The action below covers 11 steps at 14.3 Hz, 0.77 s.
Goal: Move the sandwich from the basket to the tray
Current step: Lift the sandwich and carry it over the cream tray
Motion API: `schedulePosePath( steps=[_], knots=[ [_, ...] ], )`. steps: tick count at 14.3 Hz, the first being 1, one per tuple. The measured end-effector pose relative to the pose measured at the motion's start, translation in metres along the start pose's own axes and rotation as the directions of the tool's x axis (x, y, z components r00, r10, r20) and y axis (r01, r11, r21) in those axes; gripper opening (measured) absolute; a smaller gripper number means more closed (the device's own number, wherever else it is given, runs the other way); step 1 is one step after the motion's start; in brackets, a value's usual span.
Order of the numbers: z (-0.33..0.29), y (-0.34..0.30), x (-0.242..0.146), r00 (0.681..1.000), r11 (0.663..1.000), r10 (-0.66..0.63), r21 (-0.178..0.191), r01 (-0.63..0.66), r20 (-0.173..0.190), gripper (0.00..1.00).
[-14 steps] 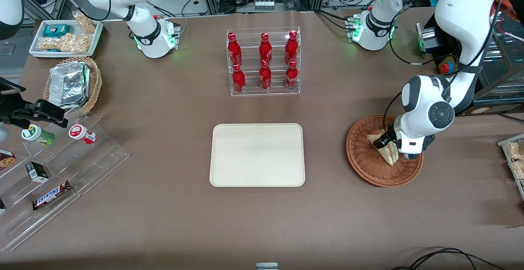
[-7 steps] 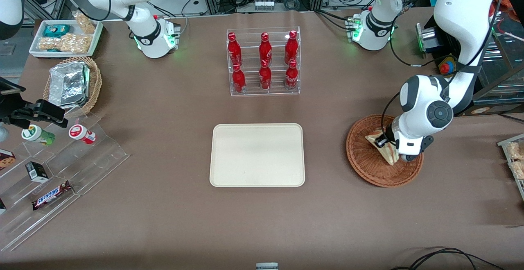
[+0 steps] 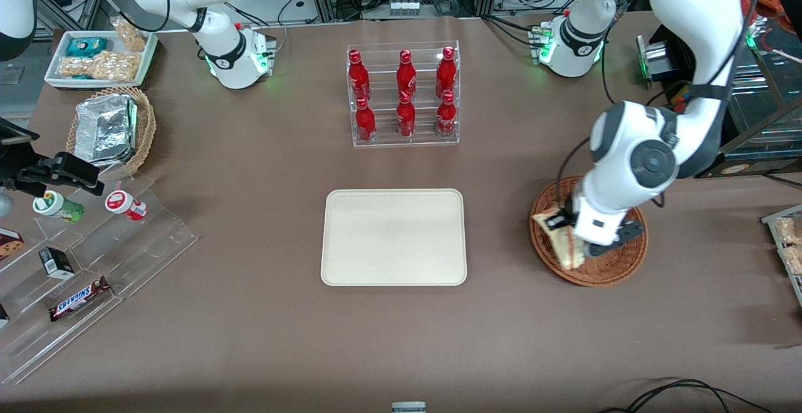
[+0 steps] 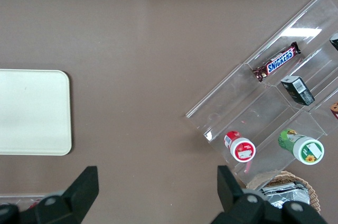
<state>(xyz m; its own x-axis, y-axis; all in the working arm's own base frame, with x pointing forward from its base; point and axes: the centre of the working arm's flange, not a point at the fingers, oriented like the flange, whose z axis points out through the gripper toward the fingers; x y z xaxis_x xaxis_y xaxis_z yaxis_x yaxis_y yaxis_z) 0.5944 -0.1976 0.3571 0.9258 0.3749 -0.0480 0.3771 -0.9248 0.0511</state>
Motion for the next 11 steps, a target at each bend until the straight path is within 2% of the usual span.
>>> schedulePosePath(
  steps=[1, 3, 5, 8, 11],
  knots=[
    [-0.003, 0.022, -0.015, 0.998, 0.998, 0.055, 0.007, -0.055, -0.014, 0.17],
    [0.007, 0.071, -0.055, 0.981, 0.981, 0.188, 0.044, -0.187, -0.035, 0.16],
    [0.027, 0.127, -0.100, 0.963, 0.963, 0.269, 0.044, -0.267, -0.024, 0.16],
    [0.060, 0.201, -0.151, 0.949, 0.949, 0.314, 0.032, -0.313, -0.026, 0.16],
    [0.099, 0.250, -0.176, 0.942, 0.944, 0.330, 0.047, -0.328, -0.066, 0.16]
  ],
)
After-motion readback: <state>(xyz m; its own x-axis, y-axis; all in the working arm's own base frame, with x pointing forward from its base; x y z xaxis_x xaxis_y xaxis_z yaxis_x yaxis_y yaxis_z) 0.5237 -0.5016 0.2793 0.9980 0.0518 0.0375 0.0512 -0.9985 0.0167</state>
